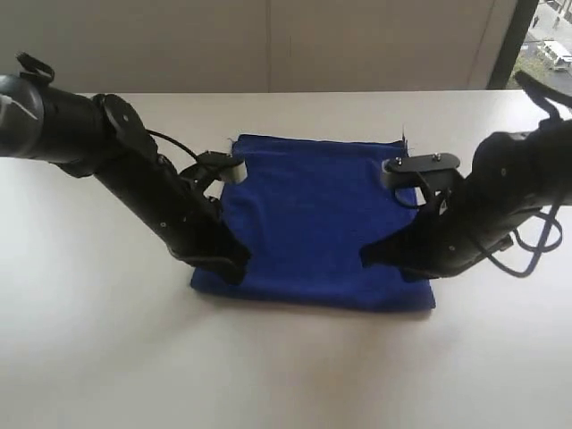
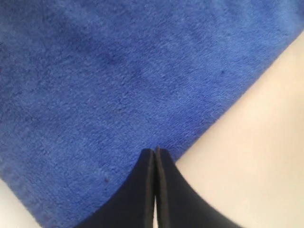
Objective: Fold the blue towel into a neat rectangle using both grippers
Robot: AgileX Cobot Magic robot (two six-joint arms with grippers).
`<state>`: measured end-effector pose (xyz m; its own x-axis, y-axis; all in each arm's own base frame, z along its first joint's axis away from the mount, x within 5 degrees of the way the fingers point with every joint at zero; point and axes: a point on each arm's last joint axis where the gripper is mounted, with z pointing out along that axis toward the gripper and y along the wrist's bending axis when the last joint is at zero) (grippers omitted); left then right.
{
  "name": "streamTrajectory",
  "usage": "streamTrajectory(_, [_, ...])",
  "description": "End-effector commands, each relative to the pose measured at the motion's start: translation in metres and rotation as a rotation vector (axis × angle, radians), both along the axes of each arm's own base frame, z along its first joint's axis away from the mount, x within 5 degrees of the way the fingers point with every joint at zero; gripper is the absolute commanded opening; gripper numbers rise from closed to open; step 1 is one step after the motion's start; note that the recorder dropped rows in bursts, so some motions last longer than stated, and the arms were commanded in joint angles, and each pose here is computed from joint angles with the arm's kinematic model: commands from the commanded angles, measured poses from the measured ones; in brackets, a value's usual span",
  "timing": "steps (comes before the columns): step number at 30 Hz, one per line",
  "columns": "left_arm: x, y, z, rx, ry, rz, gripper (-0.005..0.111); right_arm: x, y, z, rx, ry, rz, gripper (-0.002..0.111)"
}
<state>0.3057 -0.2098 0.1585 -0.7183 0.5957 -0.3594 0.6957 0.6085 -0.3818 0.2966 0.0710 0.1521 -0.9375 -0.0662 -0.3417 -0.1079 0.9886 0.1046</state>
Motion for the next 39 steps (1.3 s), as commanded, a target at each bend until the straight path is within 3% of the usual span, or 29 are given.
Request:
streamTrajectory(1, [-0.01,0.006,-0.012,0.023,0.011,0.024,0.0,-0.012,-0.003,-0.01,-0.012,-0.001,0.007,0.0])
streamTrajectory(10, [-0.016,0.011,-0.02,0.044,0.021,0.04,0.0,-0.021,-0.005,-0.017,-0.02,0.016,0.009,0.0])
streamTrajectory(14, [-0.019,0.013,0.024,-0.014,-0.131,0.004,0.0,-0.023,-0.006,0.009,0.001,-0.072,0.007,0.0])
streamTrajectory(15, [-0.021,0.014,0.036,-0.028,-0.186,-0.043,0.0,-0.025,-0.006,0.02,0.009,-0.103,0.008,0.0])
streamTrajectory(16, [-0.032,0.016,0.054,-0.048,-0.23,-0.164,0.0,-0.032,-0.007,0.035,0.002,-0.129,0.045,0.0])
streamTrajectory(18, [-0.046,0.018,0.065,-0.065,-0.248,-0.363,0.0,-0.039,-0.008,0.045,-0.031,-0.136,0.134,0.0])
streamTrajectory(22, [-0.048,0.02,0.061,-0.051,-0.286,-0.497,0.0,-0.041,-0.006,0.048,-0.075,-0.159,0.256,0.0])
streamTrajectory(23, [-0.047,0.021,0.057,-0.028,-0.309,-0.557,0.0,-0.043,-0.003,0.046,-0.109,-0.154,0.353,0.002])
streamTrajectory(26, [-0.043,0.028,0.04,0.071,-0.396,-0.83,0.0,-0.044,0.007,0.037,-0.243,-0.171,0.736,0.023])
streamTrajectory(29, [-0.039,0.027,0.032,0.081,-0.418,-0.858,0.0,-0.043,0.006,0.033,-0.31,-0.179,0.887,0.039])
streamTrajectory(31, [-0.035,0.025,0.025,0.088,-0.413,-0.844,0.011,-0.042,0.003,0.031,-0.362,-0.167,0.931,0.042])
streamTrajectory(33, [-0.033,0.024,0.017,0.092,-0.401,-0.836,0.039,-0.042,0.001,0.031,-0.4,-0.157,0.953,0.044])
streamTrajectory(34, [-0.032,0.024,0.014,0.092,-0.393,-0.836,0.044,-0.041,0.0,0.03,-0.406,-0.155,0.959,0.046])
streamTrajectory(39, [-0.03,0.024,0.008,0.098,-0.388,-0.838,0.047,-0.039,0.0,0.023,-0.427,-0.138,1.005,0.05])
